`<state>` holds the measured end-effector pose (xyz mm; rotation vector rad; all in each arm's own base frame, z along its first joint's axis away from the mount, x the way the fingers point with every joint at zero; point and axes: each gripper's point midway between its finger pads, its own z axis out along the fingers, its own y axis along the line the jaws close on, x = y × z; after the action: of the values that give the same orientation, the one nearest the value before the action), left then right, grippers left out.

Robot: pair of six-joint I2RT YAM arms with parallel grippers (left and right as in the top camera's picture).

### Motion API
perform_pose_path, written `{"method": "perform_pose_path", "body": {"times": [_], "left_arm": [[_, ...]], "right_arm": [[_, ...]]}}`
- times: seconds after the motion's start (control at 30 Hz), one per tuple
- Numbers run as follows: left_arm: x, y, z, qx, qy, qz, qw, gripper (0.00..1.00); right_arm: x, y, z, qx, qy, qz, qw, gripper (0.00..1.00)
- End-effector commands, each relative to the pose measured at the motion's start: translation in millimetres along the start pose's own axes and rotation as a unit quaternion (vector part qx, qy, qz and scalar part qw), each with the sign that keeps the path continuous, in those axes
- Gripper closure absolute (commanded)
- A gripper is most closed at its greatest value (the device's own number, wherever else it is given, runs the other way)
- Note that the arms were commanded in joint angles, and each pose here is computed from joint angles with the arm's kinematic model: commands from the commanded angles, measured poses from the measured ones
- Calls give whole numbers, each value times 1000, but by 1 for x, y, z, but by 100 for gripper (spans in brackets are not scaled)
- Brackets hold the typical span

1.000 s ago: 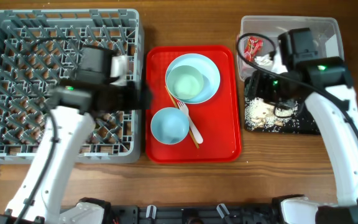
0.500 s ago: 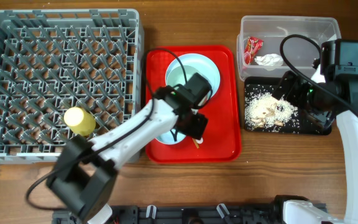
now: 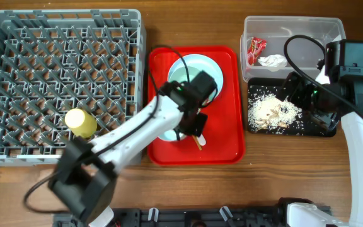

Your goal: Sort waste into correct bins and load items into the dishwasher rack

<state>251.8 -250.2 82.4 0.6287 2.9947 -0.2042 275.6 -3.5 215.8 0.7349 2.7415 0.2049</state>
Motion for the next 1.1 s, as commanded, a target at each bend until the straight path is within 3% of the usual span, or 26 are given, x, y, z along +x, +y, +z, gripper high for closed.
{"method": "perform_pose_path", "body": {"times": [0.0,0.2,0.33,0.5,1.07], "left_arm": [[-36,13,-98,54,-129,1,990,96],[-43,75,-160,196,-205,-9,959,96],[-49,128,-165,261,-233,-49,936,96],[-56,165,-158,379,-248,-95,886,96],[-44,245,-101,395,-216,-223,865,96]], "right_arm": [[0,-5,1,11,-3,0,1000,0],[0,-5,1,11,-3,0,1000,0],[0,-5,1,11,-3,-8,1000,0],[0,-5,1,11,-3,-13,1000,0],[0,-5,1,11,-3,-13,1000,0]]}}
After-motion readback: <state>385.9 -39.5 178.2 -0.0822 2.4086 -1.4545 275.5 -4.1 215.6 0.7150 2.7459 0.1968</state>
